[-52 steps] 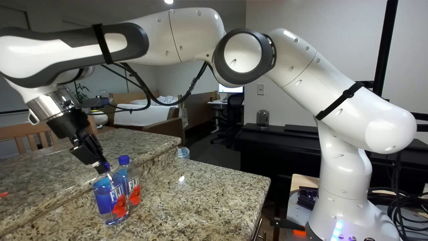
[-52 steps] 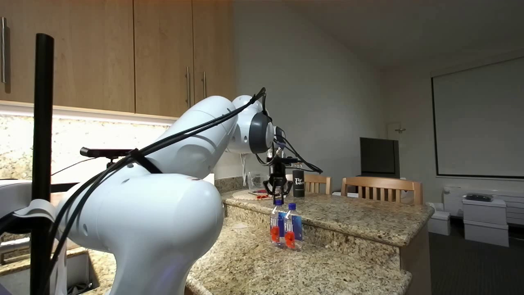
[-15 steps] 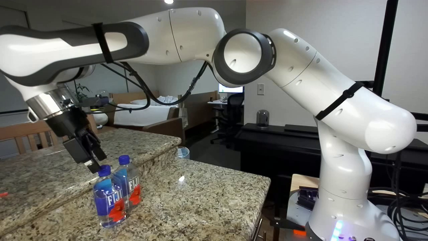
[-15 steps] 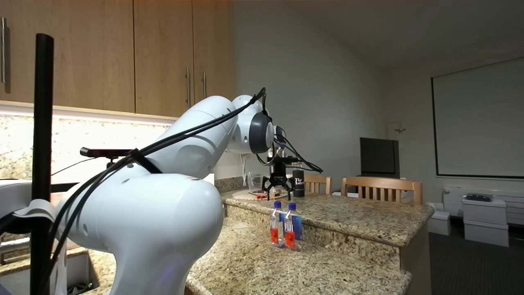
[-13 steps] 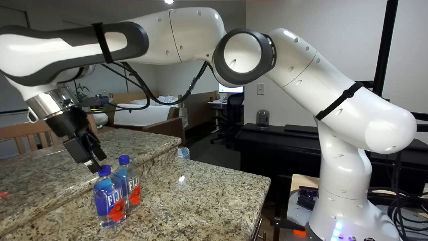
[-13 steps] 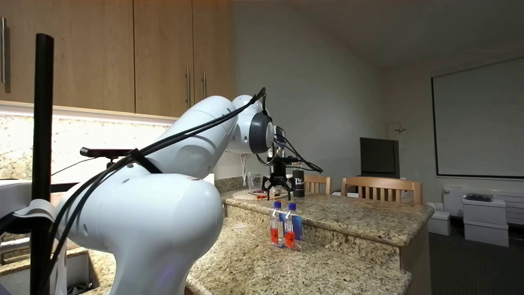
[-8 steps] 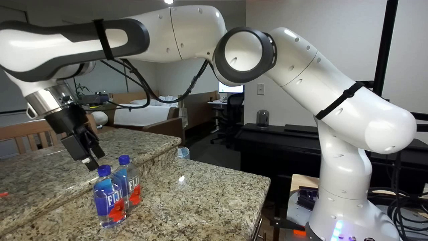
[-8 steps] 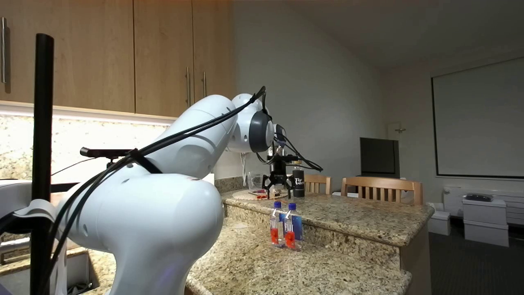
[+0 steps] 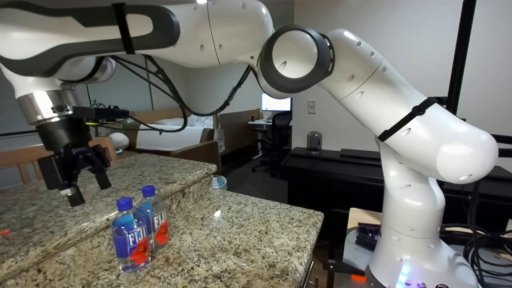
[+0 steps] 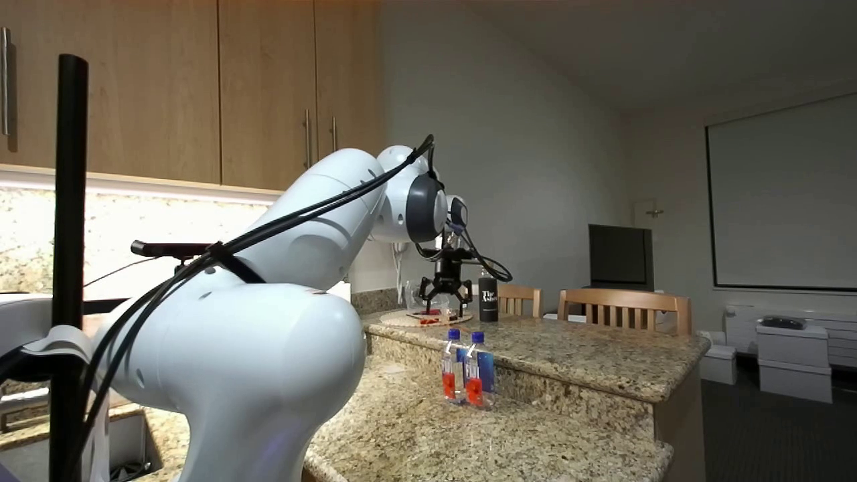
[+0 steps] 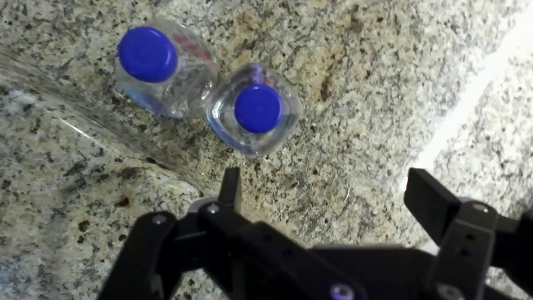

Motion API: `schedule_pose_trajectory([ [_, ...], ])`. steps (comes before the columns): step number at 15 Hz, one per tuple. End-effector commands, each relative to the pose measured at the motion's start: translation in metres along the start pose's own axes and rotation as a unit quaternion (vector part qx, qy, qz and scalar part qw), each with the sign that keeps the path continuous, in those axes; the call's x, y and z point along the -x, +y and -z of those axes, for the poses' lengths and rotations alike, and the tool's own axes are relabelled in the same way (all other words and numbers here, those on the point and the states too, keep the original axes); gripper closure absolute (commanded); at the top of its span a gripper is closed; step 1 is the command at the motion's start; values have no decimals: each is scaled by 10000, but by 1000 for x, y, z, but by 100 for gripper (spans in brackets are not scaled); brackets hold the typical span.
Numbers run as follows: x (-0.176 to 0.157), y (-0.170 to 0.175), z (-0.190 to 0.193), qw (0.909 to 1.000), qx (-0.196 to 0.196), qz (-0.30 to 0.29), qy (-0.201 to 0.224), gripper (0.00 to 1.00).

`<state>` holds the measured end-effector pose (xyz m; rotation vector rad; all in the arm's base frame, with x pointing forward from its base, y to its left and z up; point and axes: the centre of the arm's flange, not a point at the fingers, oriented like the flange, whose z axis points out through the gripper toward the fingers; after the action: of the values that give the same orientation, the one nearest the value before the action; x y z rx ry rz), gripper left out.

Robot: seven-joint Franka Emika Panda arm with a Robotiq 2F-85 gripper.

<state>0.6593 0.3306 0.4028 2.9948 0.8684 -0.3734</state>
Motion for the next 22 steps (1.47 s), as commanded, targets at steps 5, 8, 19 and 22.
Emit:
schedule_pose_trajectory([
  [5, 5, -37, 22, 9982, 225, -467, 289, 0],
  [8, 10, -44, 16, 9918, 385, -1152, 400, 0],
  [19, 38, -25, -22, 9196, 471, -3820, 795, 0],
  [22, 51, -12, -22, 8982, 532, -4282, 845, 0],
])
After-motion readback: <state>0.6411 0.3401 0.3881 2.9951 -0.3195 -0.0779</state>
